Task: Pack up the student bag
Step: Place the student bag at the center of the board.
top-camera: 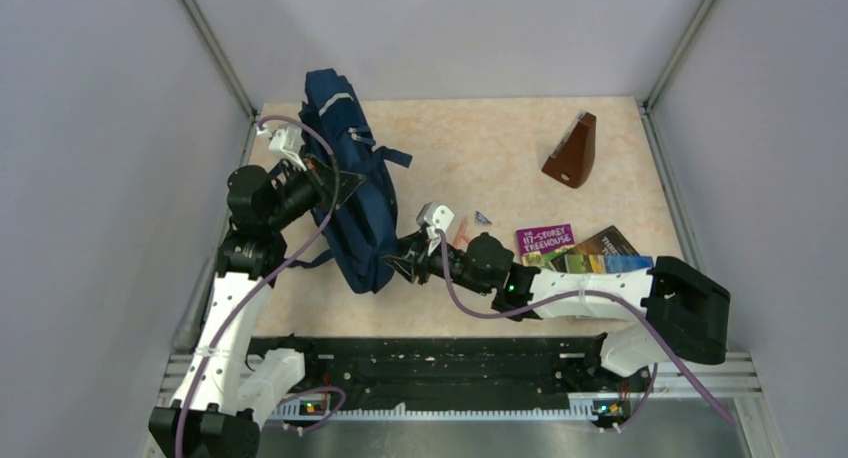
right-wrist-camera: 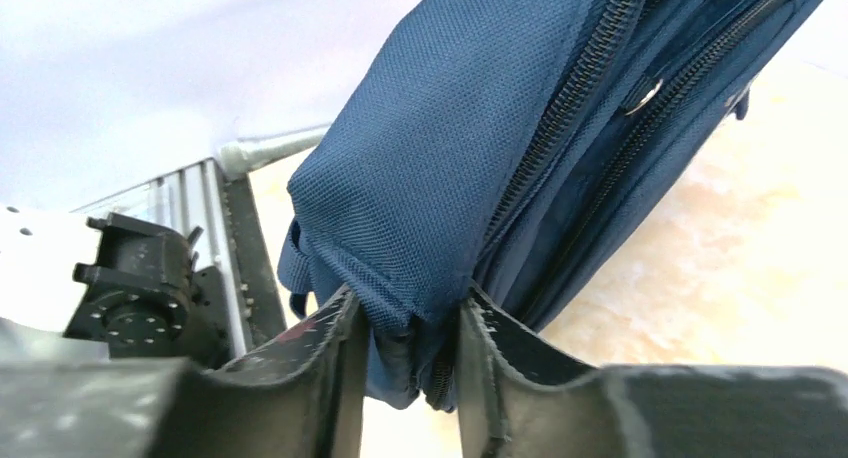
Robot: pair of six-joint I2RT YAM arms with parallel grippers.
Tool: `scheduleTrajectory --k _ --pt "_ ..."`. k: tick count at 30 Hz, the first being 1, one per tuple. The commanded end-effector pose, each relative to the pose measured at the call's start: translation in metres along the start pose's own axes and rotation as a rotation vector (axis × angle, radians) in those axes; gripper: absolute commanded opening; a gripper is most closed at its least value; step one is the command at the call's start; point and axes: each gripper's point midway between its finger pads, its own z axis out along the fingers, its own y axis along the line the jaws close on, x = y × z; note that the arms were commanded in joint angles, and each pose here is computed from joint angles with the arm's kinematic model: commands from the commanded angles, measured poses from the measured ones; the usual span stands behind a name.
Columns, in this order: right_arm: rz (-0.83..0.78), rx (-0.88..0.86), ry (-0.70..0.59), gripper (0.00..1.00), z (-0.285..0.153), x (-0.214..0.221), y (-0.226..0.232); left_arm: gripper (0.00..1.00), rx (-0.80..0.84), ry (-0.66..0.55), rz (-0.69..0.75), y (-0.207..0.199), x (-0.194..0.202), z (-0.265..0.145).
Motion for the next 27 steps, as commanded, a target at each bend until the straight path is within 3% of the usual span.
scheduleTrajectory --k 1,3,6,9,11,15,18,22,27 --pt "-0.137 0.171 -0.118 0.18 0.000 -0.058 -0.031 0.00 0.306 -0.143 0.243 -0.077 -0.042 -0.021" --pt "-0.205 0.228 -0.112 0.01 -0.008 -0.068 -0.042 0.00 0.327 -0.137 0.256 -0.081 -0.041 -0.022" --pt "-0.321 0.308 -0.092 0.00 -0.020 -0.086 -0.057 0.00 0.334 -0.137 0.274 -0.083 -0.040 -0.024" --pt "-0.445 0.393 0.008 0.00 -0.025 -0.094 -0.074 0.00 0.309 -0.151 0.283 -0.080 -0.042 -0.025" --pt "-0.524 0.442 0.059 0.00 -0.026 -0.098 -0.084 0.00 0.200 -0.185 0.252 -0.063 -0.047 -0.024" --pt "-0.652 0.510 0.120 0.00 -0.026 -0.087 -0.101 0.03 -0.187 -0.227 0.114 0.005 -0.045 -0.032" --pt "-0.707 0.538 0.161 0.00 -0.021 -0.070 -0.109 0.20 -0.405 -0.240 0.039 0.043 -0.030 -0.051" --pt "-0.702 0.483 0.178 0.00 -0.010 -0.048 -0.105 0.52 -0.548 -0.251 0.015 0.061 -0.013 -0.081" --pt "-0.700 0.449 0.144 0.00 -0.006 -0.035 -0.101 0.67 -0.726 -0.354 0.066 0.066 -0.024 -0.132"
